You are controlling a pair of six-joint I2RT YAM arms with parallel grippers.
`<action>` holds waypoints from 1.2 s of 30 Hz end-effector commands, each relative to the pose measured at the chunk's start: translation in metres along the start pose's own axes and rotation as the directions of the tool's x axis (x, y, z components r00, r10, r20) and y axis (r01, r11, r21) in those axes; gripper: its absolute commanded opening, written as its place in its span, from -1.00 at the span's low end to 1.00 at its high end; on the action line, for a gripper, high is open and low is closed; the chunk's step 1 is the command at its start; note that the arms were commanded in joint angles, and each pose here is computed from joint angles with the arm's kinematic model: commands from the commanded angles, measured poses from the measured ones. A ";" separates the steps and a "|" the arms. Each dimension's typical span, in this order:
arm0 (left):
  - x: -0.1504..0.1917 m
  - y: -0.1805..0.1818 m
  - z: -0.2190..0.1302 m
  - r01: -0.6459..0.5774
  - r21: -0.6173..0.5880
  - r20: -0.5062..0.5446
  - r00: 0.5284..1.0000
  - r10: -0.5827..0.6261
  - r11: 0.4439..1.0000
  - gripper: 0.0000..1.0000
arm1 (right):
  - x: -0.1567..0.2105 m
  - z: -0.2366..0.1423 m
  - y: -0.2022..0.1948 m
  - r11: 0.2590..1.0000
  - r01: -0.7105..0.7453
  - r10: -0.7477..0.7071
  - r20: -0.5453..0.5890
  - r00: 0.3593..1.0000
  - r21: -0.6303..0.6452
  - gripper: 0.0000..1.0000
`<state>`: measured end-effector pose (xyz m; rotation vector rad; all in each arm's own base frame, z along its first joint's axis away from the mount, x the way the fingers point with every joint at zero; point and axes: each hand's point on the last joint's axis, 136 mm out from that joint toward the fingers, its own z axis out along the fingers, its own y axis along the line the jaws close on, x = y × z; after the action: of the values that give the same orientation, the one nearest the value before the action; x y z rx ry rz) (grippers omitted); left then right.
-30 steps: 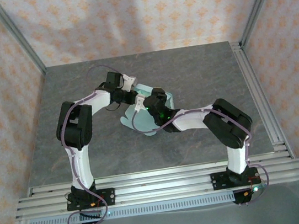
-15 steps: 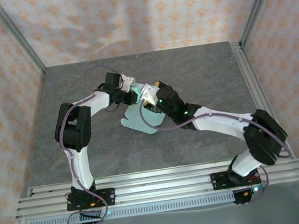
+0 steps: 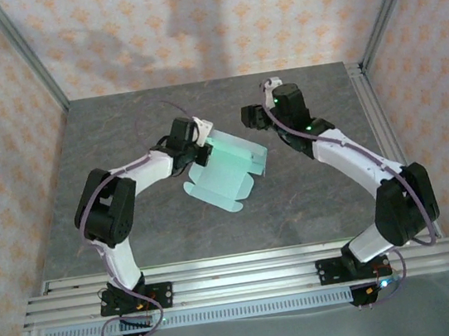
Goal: Fold the paper box
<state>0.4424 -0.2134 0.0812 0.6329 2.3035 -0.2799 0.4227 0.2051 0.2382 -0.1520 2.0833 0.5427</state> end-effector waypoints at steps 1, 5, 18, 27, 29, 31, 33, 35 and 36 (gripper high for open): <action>-0.012 -0.002 -0.009 -0.063 -0.072 0.047 0.997 0.067 0.995 -0.78 | 0.029 0.007 0.011 0.981 -0.158 0.137 -0.169 0.976 -0.115 0.37; -0.002 -0.018 0.001 -0.061 -0.030 0.025 0.998 0.061 0.998 -0.78 | 0.054 0.023 0.019 0.967 -0.182 0.123 -0.299 0.946 -0.177 0.39; 0.021 -0.037 0.019 -0.023 0.038 -0.009 1.000 0.023 0.999 -0.76 | 0.110 0.057 0.030 0.920 -0.301 0.135 -0.516 0.846 -0.252 0.33; 0.022 -0.039 0.023 0.013 0.053 0.010 1.000 -0.013 0.999 -0.57 | 0.145 0.065 0.011 0.941 -0.294 0.141 -0.593 0.793 -0.169 0.12; 0.024 -0.038 0.024 0.023 0.049 0.021 0.999 -0.024 0.999 -0.49 | 0.149 0.064 0.007 0.946 -0.288 0.144 -0.599 0.788 -0.150 0.11; 0.024 -0.037 0.025 0.033 0.040 0.032 0.999 -0.035 0.999 -0.45 | 0.153 0.063 0.005 0.949 -0.283 0.146 -0.603 0.784 -0.137 0.10; 0.024 -0.035 0.025 0.044 0.028 0.044 0.998 -0.045 0.999 -0.44 | 0.157 0.063 0.002 0.952 -0.282 0.153 -0.609 0.779 -0.122 0.08; 0.023 -0.033 0.026 0.057 0.017 0.060 0.996 -0.058 0.998 -0.45 | 0.158 0.063 0.002 0.950 -0.287 0.156 -0.612 0.776 -0.120 0.06; 0.021 -0.032 0.025 0.062 0.019 0.068 0.996 -0.063 0.998 -0.45 | 0.158 0.063 0.002 0.950 -0.289 0.158 -0.612 0.775 -0.120 0.06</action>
<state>0.4195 -0.2408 0.0443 0.6065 2.3027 -0.3419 0.3939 0.2634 0.1065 -0.2533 2.5725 1.0511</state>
